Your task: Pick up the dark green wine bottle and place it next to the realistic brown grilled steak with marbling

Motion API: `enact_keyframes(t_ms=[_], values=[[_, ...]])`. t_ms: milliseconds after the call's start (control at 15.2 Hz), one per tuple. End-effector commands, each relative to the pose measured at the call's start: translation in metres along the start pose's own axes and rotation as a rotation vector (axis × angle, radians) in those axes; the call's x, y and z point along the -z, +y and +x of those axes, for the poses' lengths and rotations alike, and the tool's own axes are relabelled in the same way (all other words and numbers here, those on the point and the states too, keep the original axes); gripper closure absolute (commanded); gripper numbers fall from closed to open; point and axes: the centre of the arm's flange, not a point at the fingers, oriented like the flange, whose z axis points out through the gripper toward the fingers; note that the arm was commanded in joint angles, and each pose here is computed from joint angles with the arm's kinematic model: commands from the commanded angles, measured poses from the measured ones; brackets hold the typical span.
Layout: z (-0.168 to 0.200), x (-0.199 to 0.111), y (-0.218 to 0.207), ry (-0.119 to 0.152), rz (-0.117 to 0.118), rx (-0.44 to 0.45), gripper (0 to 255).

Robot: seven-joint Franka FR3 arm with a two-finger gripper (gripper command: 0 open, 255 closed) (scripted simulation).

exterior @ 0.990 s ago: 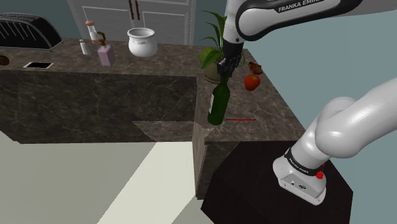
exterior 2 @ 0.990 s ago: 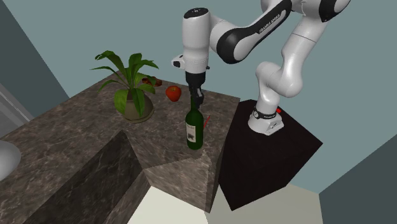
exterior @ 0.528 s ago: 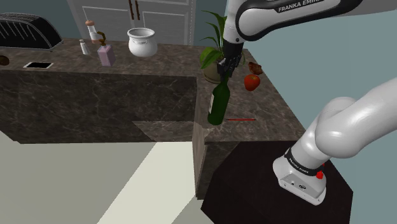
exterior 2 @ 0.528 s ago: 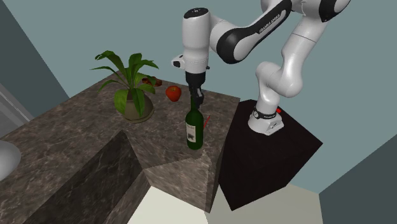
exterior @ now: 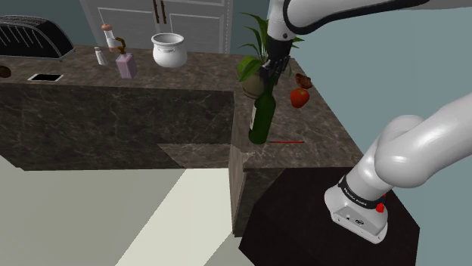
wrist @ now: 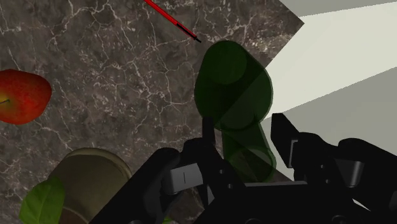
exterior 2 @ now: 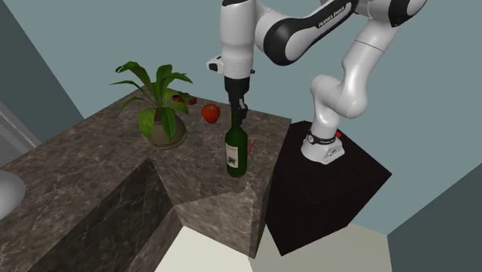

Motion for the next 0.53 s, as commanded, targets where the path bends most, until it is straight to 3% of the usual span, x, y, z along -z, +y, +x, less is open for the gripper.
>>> enact_keyframes(t_ms=[0, 462], values=[[-0.001, 0.011, 0.000, 0.000, 0.000, 0.000, 255], [0.000, 0.048, 0.002, 0.000, 0.000, 0.000, 255]])
